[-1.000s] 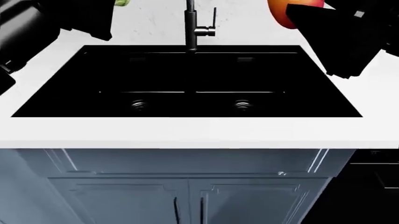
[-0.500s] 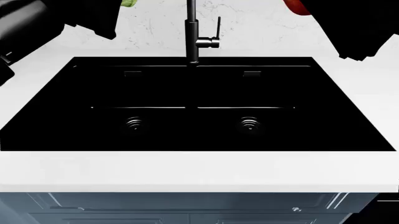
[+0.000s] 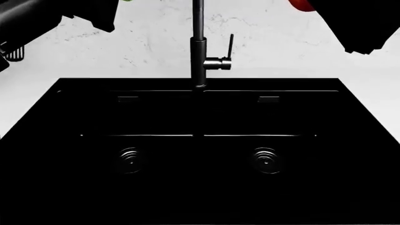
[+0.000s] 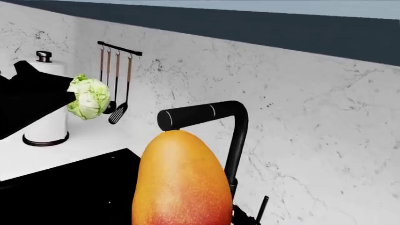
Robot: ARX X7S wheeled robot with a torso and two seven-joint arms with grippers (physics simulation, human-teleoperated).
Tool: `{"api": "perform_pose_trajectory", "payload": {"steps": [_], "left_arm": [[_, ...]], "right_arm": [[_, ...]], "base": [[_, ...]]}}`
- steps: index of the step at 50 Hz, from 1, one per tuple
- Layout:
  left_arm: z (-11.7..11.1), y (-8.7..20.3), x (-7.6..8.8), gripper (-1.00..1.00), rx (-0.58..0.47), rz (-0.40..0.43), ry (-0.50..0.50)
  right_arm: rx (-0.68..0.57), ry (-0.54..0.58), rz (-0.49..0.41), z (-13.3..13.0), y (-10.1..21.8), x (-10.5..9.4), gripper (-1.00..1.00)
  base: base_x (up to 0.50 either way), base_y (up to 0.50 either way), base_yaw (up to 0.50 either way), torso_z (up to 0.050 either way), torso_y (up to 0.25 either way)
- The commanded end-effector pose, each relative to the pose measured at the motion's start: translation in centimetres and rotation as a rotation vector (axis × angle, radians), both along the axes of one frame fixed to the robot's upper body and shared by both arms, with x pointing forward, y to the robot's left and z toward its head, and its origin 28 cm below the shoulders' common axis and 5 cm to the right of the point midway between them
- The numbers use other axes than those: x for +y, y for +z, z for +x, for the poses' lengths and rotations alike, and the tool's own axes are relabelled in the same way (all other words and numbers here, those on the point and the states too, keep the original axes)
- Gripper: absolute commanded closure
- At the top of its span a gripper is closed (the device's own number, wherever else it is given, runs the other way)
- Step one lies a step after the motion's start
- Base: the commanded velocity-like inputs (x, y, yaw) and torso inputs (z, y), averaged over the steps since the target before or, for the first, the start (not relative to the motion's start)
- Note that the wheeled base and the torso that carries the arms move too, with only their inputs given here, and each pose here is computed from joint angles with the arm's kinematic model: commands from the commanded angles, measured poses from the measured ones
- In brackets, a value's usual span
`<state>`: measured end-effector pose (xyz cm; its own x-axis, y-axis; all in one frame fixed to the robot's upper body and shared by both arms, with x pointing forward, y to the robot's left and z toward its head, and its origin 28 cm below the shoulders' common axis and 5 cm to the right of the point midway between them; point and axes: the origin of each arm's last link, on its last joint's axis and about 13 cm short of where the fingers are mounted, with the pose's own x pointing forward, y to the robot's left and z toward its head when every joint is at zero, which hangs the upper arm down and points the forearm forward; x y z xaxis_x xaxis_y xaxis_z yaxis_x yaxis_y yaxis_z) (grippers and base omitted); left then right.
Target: Pick the brussel sprout, mango from the counter and place them in the cabinet. Then close the cabinet.
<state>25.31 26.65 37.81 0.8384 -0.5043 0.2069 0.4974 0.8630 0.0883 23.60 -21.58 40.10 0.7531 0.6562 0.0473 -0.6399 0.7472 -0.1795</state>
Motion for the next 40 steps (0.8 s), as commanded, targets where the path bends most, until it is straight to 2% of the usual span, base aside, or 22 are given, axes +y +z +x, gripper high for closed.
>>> {"api": "perform_pose_trajectory", "payload": {"steps": [1,7,16,25,29,35,40], "left_arm": [[-0.1,0.2,0.1,1.0,-0.003,-0.008,0.008],[-0.1,0.1,0.1,1.0,-0.001,-0.009,0.005],[-0.3,0.1,0.0,1.0,-0.005,-0.005,-0.003],[-0.5,-0.1,0.1,1.0,-0.009,-0.011,0.008],[-1.2,0.3,0.2,1.0,-0.049,-0.046,0.033],[-2.2,1.6,0.7,1.0,-0.155,-0.143,0.093],[-2.3,1.7,1.0,1.0,-0.18,-0.186,0.132]], "right_arm": [[-0.004,0.005,-0.011,-0.1,0.2,0.0,1.0],[-0.01,0.005,0.0,-0.1,0.3,0.0,1.0],[-0.014,-0.007,0.015,-0.3,0.3,-0.2,1.0],[-0.017,-0.004,0.012,-0.3,0.3,-0.2,1.0],[-0.025,-0.011,0.016,-0.5,0.6,-0.2,1.0],[-0.048,-0.033,0.024,-1.0,0.9,-0.6,1.0],[-0.066,-0.045,0.03,-1.1,1.0,-0.7,1.0]], "base": [[0.41,0.43,0.0,0.0,0.0],[0.34,0.29,0.0,0.0,0.002],[0.25,-0.16,0.0,0.0,0.001],[0.01,0.0,0.0,0.001,0.001],[0.0,0.0,0.0,0.0,0.0],[0.0,0.0,0.0,0.0,0.0],[0.0,0.0,0.0,0.0,0.002]]}}
